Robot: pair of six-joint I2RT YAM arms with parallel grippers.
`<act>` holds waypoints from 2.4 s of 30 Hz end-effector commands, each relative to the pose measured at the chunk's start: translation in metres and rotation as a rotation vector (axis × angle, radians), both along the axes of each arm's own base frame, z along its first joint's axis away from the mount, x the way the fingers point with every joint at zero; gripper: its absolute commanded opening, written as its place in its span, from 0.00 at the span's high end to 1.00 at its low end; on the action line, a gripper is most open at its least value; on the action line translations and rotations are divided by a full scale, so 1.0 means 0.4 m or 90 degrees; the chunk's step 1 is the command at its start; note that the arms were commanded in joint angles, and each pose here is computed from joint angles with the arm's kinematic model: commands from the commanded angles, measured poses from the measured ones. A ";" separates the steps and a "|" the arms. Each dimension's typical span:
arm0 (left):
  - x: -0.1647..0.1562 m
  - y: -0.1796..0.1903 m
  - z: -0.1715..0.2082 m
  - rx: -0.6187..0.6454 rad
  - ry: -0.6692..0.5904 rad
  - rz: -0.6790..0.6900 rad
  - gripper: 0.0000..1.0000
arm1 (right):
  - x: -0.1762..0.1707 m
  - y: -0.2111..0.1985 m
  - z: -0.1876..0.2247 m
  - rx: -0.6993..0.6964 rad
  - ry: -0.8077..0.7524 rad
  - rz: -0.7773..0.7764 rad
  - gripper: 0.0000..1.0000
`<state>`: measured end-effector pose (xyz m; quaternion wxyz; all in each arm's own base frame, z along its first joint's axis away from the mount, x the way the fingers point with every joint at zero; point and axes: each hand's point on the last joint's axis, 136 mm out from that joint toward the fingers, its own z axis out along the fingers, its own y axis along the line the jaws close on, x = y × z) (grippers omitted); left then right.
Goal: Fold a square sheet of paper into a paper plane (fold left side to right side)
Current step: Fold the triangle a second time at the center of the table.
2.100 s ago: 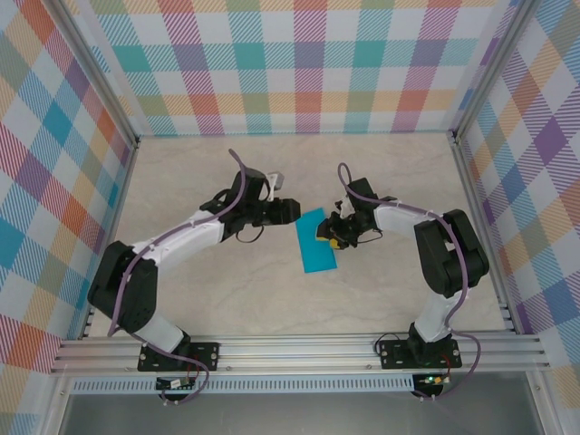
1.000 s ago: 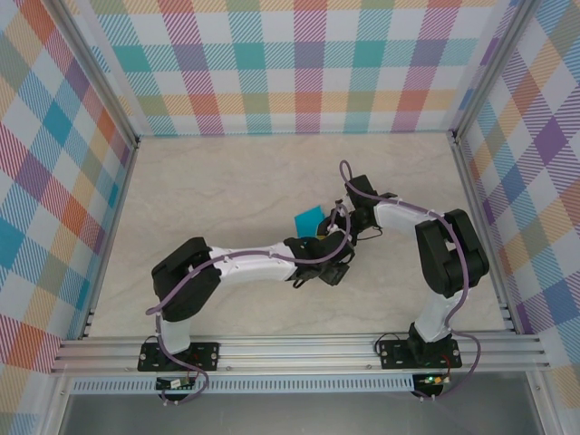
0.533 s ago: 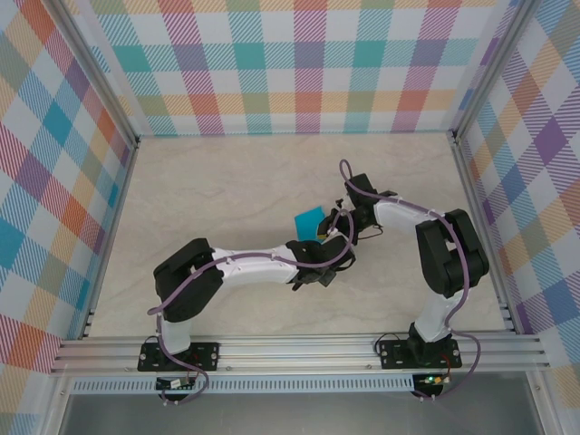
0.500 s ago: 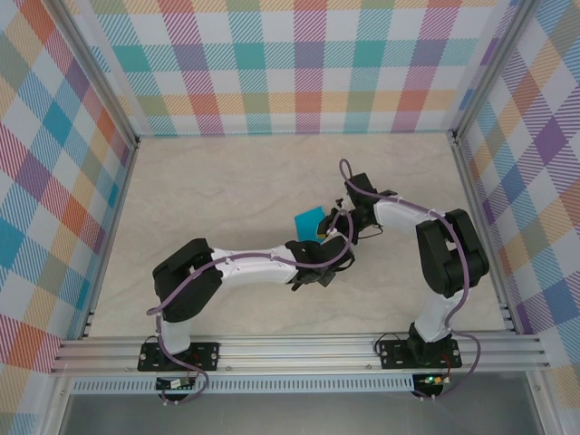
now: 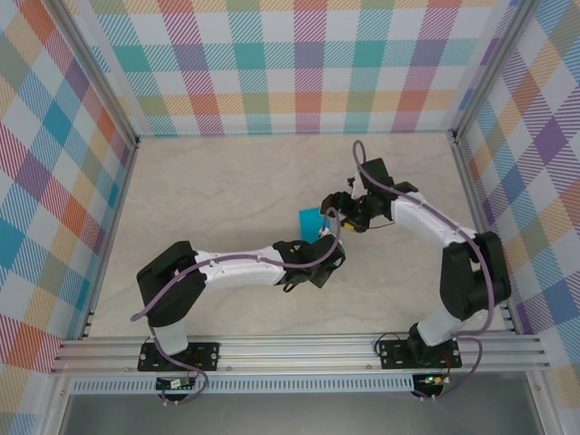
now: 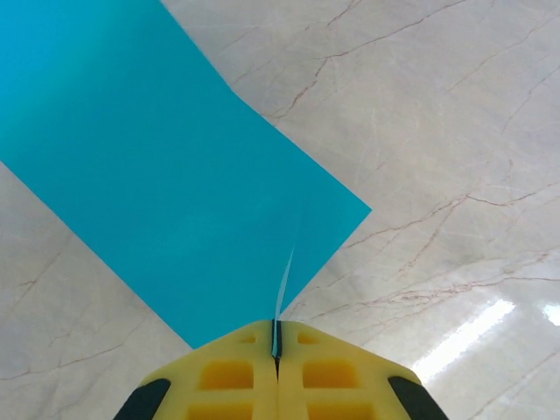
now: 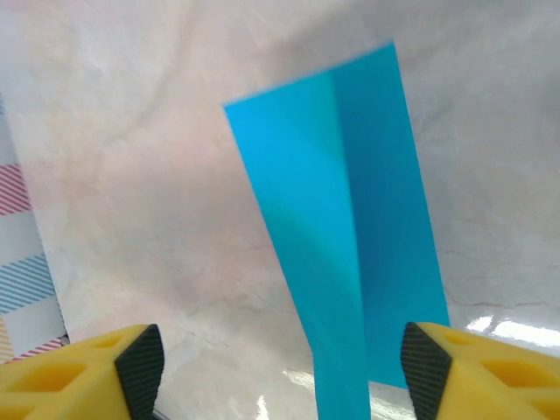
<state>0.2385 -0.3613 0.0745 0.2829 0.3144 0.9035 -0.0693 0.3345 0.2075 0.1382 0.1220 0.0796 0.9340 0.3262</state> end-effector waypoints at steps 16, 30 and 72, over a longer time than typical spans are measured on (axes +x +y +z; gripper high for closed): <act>0.070 0.045 0.030 -0.203 0.123 0.074 0.96 | -0.187 0.012 -0.188 0.030 0.065 0.059 0.84; 0.090 0.103 -0.007 -0.180 0.139 0.106 0.96 | -0.222 0.005 -0.299 -0.063 0.142 0.061 0.87; 0.178 0.118 -0.094 -0.133 0.146 0.125 0.97 | -0.248 -0.001 -0.339 -0.137 0.177 0.094 0.86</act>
